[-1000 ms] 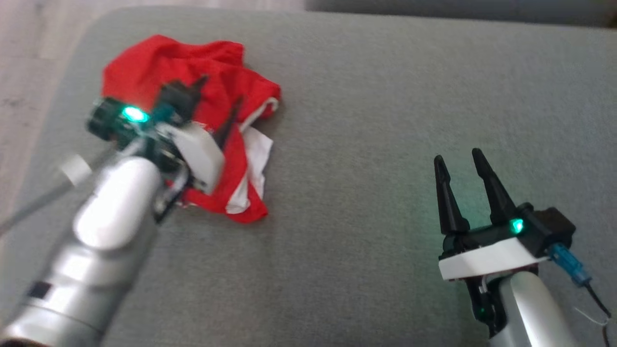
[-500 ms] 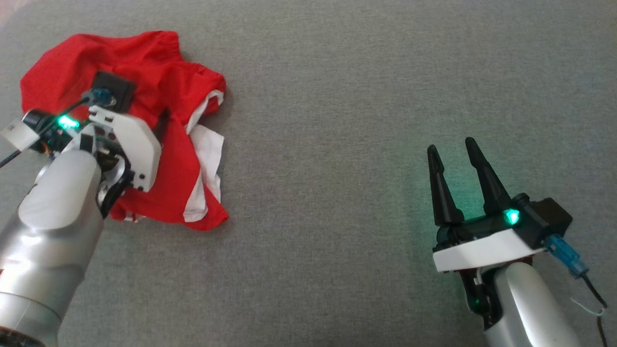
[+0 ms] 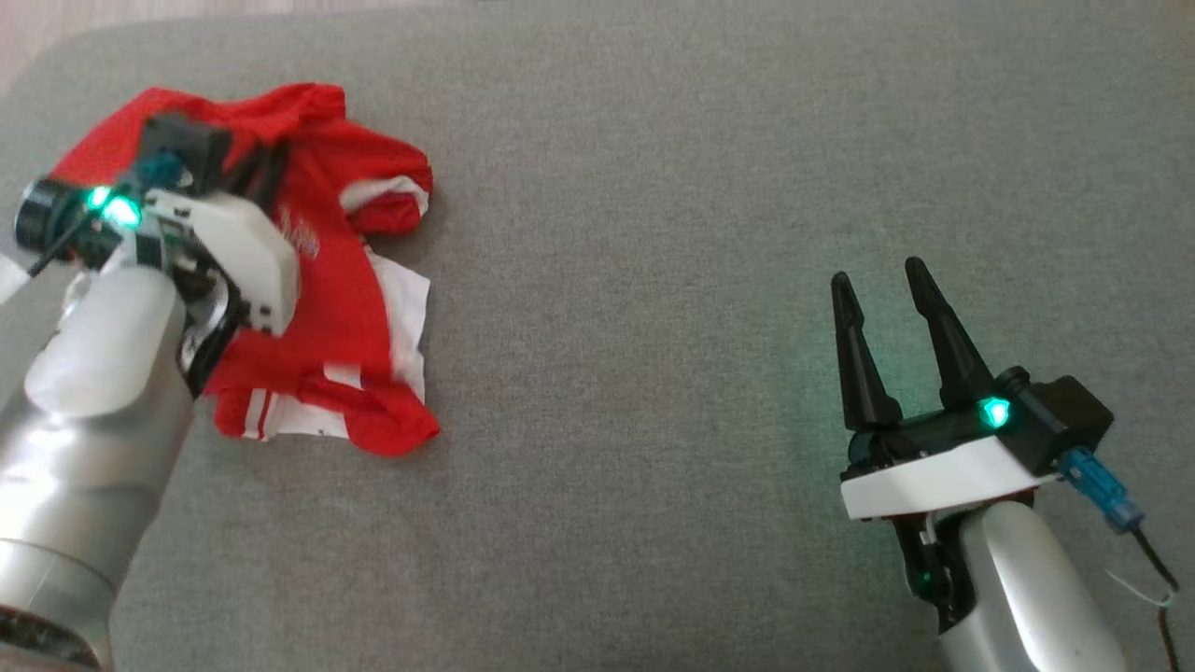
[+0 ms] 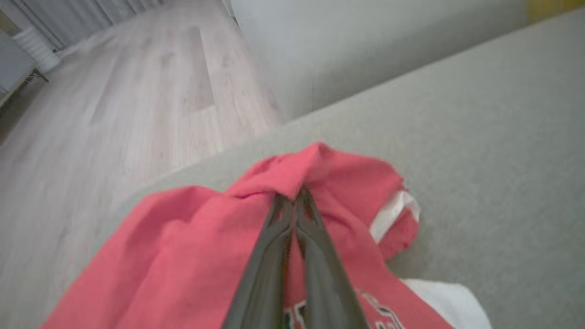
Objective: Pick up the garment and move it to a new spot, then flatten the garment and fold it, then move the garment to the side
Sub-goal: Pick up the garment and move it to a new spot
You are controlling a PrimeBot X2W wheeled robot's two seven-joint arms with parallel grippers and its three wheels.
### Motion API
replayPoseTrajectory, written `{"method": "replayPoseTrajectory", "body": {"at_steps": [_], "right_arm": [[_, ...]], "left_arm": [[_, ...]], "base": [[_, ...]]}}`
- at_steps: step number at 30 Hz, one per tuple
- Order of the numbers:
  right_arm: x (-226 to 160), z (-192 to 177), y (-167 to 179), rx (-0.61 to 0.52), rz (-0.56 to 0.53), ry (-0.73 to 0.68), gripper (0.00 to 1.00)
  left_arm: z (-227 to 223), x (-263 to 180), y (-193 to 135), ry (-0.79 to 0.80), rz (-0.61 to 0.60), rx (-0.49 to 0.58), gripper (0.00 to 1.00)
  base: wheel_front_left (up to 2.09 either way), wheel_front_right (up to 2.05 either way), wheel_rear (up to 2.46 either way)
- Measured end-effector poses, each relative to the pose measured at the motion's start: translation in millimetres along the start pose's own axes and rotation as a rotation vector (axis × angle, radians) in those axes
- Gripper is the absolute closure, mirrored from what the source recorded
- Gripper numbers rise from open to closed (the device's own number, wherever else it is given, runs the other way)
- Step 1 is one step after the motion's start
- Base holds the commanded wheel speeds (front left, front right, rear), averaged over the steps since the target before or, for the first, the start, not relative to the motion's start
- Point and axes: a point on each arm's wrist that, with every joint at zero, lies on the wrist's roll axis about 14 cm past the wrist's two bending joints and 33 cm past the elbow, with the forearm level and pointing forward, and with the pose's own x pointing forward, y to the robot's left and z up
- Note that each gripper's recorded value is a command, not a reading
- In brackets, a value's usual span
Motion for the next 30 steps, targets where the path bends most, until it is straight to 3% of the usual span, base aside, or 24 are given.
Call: {"method": "replayPoseTrajectory", "body": {"at_steps": [8,13,20,30], "right_arm": [[-11.5,17.3,2.4,-0.007,-0.006,-0.039,0.0],[-25.2,20.9,-0.6,0.001,-0.028,-0.046,0.0],[-38.9,30.0,-11.9,0.005,-0.073,-0.07,0.0],[-72.0,46.6,-50.0,0.028,-0.216,-0.121,0.0]], "left_arm": [[120.6,-33.1,-20.5,-0.429,-0.051,0.004,1.0],[174.9,-63.4,-42.3,-0.596,-0.109,0.038,1.0],[213.0,-80.0,-94.8,-0.686,-0.236,0.089,1.0],[226.4,-68.4,-211.5,-0.696,-0.52,0.11,1.0]], "base": [[0.0,0.0,0.0],[0.0,0.0,0.0],[0.0,0.0,0.0],[0.0,0.0,0.0]]}}
